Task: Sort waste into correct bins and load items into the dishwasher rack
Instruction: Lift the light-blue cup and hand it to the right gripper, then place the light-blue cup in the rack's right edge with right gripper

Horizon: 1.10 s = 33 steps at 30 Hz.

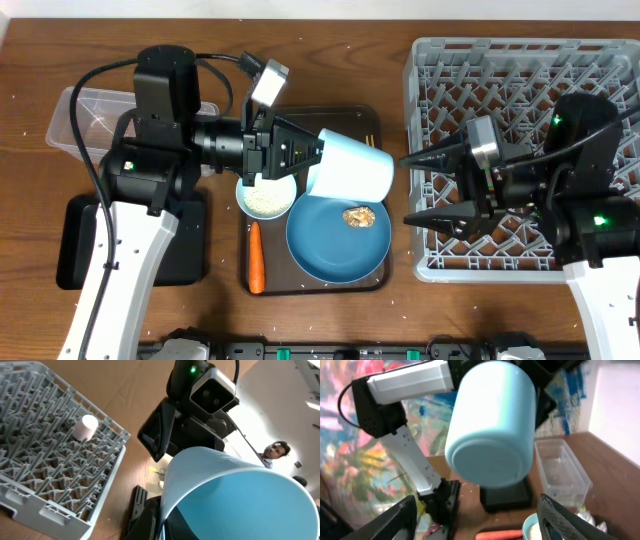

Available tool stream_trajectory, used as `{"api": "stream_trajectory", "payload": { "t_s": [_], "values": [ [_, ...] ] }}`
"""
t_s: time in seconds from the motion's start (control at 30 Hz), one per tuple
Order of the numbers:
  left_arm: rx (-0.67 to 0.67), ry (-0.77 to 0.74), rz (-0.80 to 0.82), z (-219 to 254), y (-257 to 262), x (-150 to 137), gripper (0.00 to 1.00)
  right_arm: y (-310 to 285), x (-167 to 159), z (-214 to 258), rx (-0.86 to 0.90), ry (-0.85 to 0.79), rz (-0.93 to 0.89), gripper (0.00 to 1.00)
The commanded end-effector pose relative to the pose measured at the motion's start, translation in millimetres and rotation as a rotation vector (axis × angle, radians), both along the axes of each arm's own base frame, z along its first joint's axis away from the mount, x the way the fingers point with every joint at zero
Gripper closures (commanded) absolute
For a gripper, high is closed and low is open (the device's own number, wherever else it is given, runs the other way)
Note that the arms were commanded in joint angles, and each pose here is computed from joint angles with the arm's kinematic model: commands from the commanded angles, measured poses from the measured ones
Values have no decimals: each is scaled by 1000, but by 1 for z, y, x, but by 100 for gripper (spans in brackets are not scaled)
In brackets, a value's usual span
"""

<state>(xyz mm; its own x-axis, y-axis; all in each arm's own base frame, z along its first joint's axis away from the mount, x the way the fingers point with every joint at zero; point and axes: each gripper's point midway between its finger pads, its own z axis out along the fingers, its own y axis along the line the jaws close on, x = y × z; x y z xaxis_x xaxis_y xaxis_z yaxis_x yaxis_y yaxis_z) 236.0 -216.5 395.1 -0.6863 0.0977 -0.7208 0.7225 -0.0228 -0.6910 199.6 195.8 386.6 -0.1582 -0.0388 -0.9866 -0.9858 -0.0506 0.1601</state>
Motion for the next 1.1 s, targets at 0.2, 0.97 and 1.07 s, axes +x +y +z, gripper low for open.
{"api": "stream_trajectory", "payload": {
  "t_s": [0.2,0.97,1.07],
  "values": [
    [-27,-38,-35,9,2,-8,94,37,11,15,-35,92,-96,30],
    [-36,-87,-1,16,9,2,13,30,39,5,-81,122,-311,61],
    [-39,-104,32,21,17,10,11,3,57,-10,-121,204,-447,62]
  ]
}}
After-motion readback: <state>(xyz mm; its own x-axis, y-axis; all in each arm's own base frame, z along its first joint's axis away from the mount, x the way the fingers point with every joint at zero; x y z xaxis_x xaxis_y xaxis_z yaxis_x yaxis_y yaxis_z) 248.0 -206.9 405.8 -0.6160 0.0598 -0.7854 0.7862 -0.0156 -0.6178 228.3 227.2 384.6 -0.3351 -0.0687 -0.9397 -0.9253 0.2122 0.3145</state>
